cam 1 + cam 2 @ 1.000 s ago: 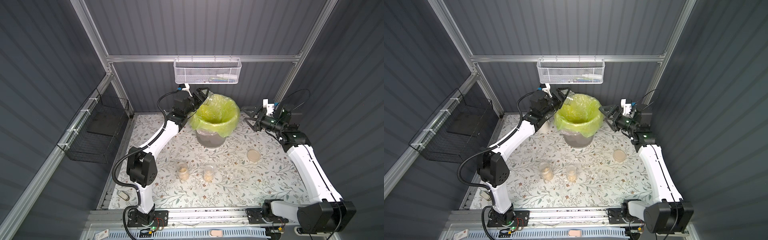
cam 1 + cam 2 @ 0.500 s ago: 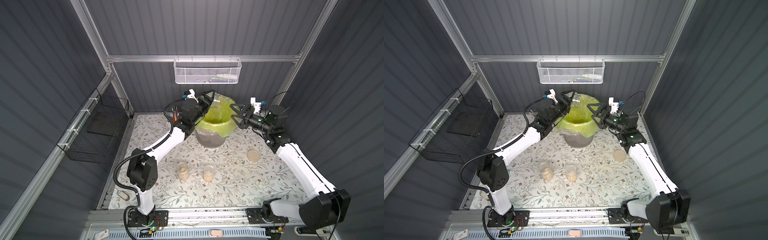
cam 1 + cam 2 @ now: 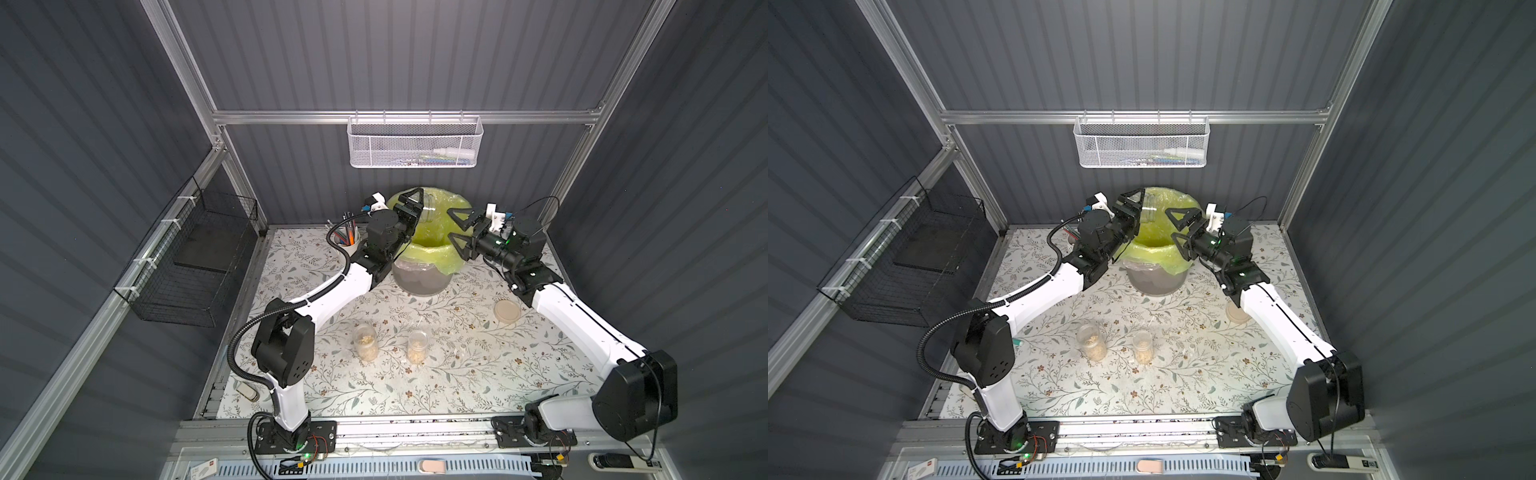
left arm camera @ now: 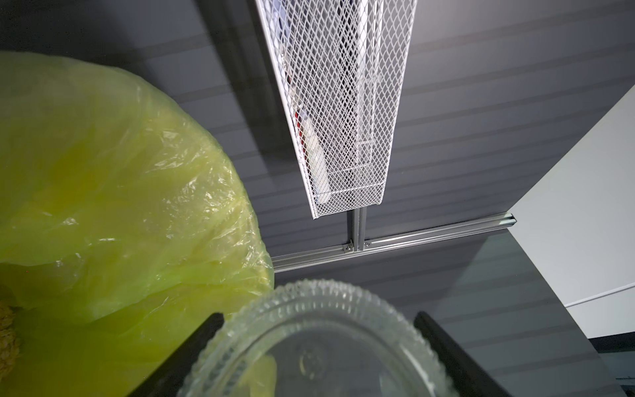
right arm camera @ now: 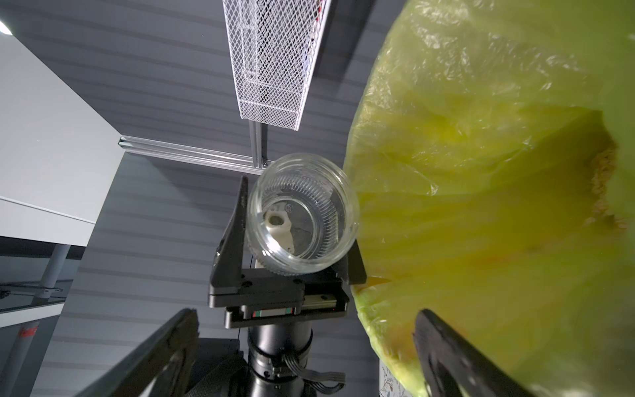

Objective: Empty expired oatmeal from jars
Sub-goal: Place the jar at the center of the board.

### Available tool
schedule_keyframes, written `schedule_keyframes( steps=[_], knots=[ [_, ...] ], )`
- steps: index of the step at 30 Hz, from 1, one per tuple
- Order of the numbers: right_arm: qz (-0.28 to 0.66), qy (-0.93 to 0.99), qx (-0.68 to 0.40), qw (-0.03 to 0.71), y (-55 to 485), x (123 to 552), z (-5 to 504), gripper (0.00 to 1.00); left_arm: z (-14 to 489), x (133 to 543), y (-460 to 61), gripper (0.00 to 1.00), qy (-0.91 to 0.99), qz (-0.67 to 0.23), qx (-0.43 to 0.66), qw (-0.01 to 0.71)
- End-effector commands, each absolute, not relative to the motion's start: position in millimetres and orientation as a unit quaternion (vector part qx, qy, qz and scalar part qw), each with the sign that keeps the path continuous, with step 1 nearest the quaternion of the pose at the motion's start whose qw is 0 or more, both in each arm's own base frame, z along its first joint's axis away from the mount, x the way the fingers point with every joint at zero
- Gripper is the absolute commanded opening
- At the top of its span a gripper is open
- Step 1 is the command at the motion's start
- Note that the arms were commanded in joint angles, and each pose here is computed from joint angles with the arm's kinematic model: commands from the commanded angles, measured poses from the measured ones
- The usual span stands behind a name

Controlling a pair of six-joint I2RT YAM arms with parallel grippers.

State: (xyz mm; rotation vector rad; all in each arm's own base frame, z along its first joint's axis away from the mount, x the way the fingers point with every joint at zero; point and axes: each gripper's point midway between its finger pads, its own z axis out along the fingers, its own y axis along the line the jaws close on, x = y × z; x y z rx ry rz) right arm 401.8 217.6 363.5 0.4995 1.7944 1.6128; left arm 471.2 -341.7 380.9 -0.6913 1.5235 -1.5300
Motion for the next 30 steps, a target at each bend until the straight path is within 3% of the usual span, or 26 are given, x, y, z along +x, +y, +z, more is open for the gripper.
schedule_keyframes(
  steps=[1,30],
  knots=[
    [0.63,0.66,0.185,0.364,219,403,391,0.99,422,459,-332,0.33,0.559,-0.644,-0.281,0.439],
    [0.64,0.643,0.239,0.345,264,435,386,0.99,411,444,-339,0.33,0.54,-0.644,-0.33,0.43]
  ],
)
